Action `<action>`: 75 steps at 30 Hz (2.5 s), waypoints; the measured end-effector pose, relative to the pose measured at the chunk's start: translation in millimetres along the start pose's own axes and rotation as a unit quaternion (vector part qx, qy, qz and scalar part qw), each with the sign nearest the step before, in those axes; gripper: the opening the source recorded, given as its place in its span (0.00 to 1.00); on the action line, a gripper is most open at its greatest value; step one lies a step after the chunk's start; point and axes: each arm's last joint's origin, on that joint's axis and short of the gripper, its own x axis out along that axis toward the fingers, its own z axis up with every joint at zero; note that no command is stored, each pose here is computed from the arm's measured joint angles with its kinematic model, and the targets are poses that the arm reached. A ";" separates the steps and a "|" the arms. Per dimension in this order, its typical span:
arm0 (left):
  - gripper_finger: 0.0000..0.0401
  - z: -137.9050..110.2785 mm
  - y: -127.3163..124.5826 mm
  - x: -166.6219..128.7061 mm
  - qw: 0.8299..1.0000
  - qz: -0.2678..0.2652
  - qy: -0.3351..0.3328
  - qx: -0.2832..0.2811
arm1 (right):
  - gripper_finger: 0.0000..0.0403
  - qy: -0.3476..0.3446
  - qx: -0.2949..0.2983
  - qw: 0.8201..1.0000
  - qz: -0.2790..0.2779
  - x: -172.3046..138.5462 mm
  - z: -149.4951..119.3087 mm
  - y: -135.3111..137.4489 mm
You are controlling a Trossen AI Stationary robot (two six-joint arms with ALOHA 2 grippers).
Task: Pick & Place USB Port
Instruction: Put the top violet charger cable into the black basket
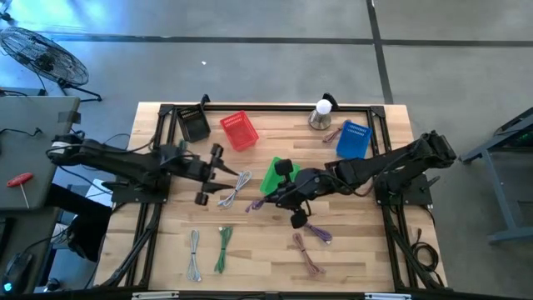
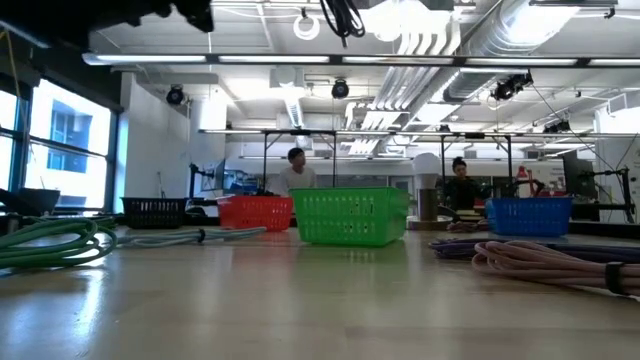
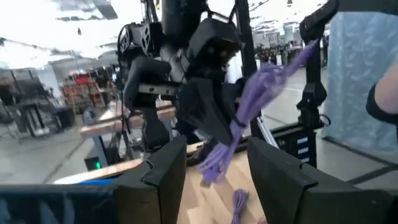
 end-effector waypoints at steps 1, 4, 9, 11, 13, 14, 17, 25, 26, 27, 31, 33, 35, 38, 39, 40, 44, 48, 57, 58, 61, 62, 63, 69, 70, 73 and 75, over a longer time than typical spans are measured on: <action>0.42 -0.8 0.9 5.4 1.000 -0.004 0.008 -0.005 | 0.03 0.000 0.001 1.000 0.000 0.0 0.0 0.0; 0.42 1.1 4.8 22.1 1.000 -0.006 0.011 -0.014 | 0.03 -0.001 -0.001 1.000 0.002 -0.2 0.6 1.6; 0.42 -3.5 7.8 43.3 0.999 -0.025 0.029 -0.035 | 0.03 -0.003 -0.002 1.000 0.001 -0.3 1.2 2.5; 0.42 -2.7 8.6 50.1 0.998 -0.039 0.025 -0.036 | 0.03 -0.002 -0.002 1.000 0.000 -0.4 1.3 2.8; 0.42 -3.9 7.8 54.0 0.997 -0.056 0.028 -0.038 | 0.03 0.002 -0.002 1.000 -0.011 -0.5 1.2 3.3; 0.42 -3.6 6.1 56.3 0.997 -0.066 0.027 -0.039 | 0.03 0.007 -0.003 1.000 -0.025 -0.7 1.0 3.3; 0.42 -1.7 -0.1 60.0 0.996 -0.078 0.022 -0.024 | 0.03 0.020 -0.005 0.998 -0.065 -1.2 0.8 3.2; 0.42 0.0 -10.1 62.3 0.998 -0.048 0.024 0.016 | 0.03 0.019 0.012 0.997 -0.070 -1.2 0.5 1.3; 0.42 -0.1 -9.5 62.3 0.999 -0.041 0.025 0.017 | 0.03 0.018 0.012 0.997 -0.071 -1.2 0.8 1.2; 0.42 -0.2 -8.9 62.3 0.999 -0.035 0.027 0.017 | 0.03 0.015 0.013 0.997 -0.072 -1.2 1.4 1.0; 0.42 0.3 -7.1 62.4 0.999 -0.007 0.028 0.019 | 0.03 0.009 0.015 0.997 -0.077 -1.3 2.6 0.3; 0.42 1.9 -6.7 62.5 1.000 -0.004 0.021 0.020 | 0.03 0.009 0.016 0.997 -0.080 -1.3 2.4 -0.8; 0.42 3.5 -6.5 62.6 1.000 -0.003 0.013 0.021 | 0.03 0.010 0.017 0.996 -0.083 -1.1 2.1 -2.0; 0.42 4.8 -6.3 62.6 1.000 -0.003 0.006 0.022 | 0.03 0.010 0.020 0.996 -0.085 -0.8 1.1 -5.7; 0.42 5.1 -6.3 62.6 1.000 -0.003 0.004 0.022 | 0.03 0.010 0.022 0.996 -0.085 -0.7 0.8 -6.8; 0.42 5.2 -6.3 62.6 1.000 -0.003 0.004 0.022 | 0.03 0.010 0.025 0.996 -0.084 -0.5 0.5 -8.1; 0.42 5.7 -6.9 62.7 1.000 -0.015 0.000 0.021 | 0.03 0.013 0.029 0.996 -0.089 0.0 -1.4 -12.8; 0.42 6.1 -7.4 62.8 0.999 -0.024 -0.002 0.021 | 0.03 0.012 0.033 0.996 -0.085 0.4 -2.7 -17.1; 0.18 3.7 -6.5 67.2 0.999 -0.016 0.008 0.050 | 0.05 0.011 0.054 0.996 -0.065 1.3 -6.1 -24.3; 0.11 3.2 -6.5 67.5 0.998 -0.015 0.009 0.055 | 0.06 0.012 0.055 0.996 -0.063 1.3 -6.4 -24.2; 0.05 2.6 -5.7 67.5 0.998 0.002 0.015 0.057 | 0.12 0.013 0.059 0.996 -0.066 1.5 -6.8 -24.6; 0.05 2.3 -5.1 67.4 0.998 0.012 0.019 0.054 | 0.15 0.012 0.062 0.996 -0.069 1.4 -6.5 -24.8; 0.05 1.5 -5.0 67.4 0.998 0.017 0.024 0.051 | 0.17 0.012 0.064 0.995 -0.071 0.9 -5.9 -23.8; 0.03 0.5 -3.1 66.1 0.996 0.055 0.039 0.049 | 0.36 0.061 0.057 0.989 -0.126 -1.1 -9.7 -13.5; 0.03 1.9 -2.0 64.5 0.995 0.072 0.045 0.049 | 0.39 0.073 0.055 0.986 -0.139 -1.8 -10.8 -10.8; 0.02 7.9 3.2 55.4 0.983 0.160 0.079 0.052 | 0.47 0.119 0.041 0.976 -0.181 -4.8 -16.4 -3.9; 0.02 13.3 5.8 44.9 0.963 0.237 0.115 0.056 | 0.51 0.156 0.035 0.965 -0.208 -7.7 -22.2 0.6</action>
